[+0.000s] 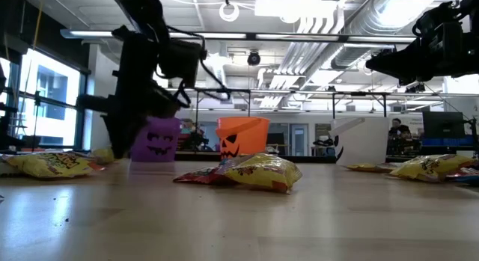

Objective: Sort candy
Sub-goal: Put the yellow candy into the orange bucket

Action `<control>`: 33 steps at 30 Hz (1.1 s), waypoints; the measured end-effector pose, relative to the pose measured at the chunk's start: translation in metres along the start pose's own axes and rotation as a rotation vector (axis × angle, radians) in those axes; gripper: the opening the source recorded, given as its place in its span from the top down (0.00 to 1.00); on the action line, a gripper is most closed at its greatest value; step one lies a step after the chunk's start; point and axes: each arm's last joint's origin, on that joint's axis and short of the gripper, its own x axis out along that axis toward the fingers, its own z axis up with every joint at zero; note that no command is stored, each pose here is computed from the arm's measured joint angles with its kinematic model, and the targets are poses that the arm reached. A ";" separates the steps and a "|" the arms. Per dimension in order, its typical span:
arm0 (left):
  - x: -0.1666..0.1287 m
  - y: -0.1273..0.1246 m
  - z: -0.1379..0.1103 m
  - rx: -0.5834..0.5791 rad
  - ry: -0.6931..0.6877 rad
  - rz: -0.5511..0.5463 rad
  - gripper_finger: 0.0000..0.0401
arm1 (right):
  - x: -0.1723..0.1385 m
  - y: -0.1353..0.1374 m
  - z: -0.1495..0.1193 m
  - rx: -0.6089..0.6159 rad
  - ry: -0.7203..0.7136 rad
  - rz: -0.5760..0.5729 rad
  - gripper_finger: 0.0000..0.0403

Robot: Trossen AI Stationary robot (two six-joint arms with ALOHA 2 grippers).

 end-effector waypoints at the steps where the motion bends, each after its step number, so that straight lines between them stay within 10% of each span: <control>1: -0.004 0.002 -0.003 -0.018 -0.014 0.005 0.96 | 0.000 0.000 0.000 0.000 0.000 0.000 1.00; 8: -0.048 0.021 -0.013 -0.255 -0.234 0.035 0.99 | 0.000 0.000 0.000 0.000 0.000 0.000 1.00; 21: -0.108 0.116 0.014 -0.585 -1.188 0.219 0.99 | 0.000 0.000 0.000 0.000 0.000 0.000 1.00; 33: -0.076 0.180 0.034 -0.571 -1.239 0.241 0.99 | 0.000 0.000 0.000 0.000 0.000 0.000 1.00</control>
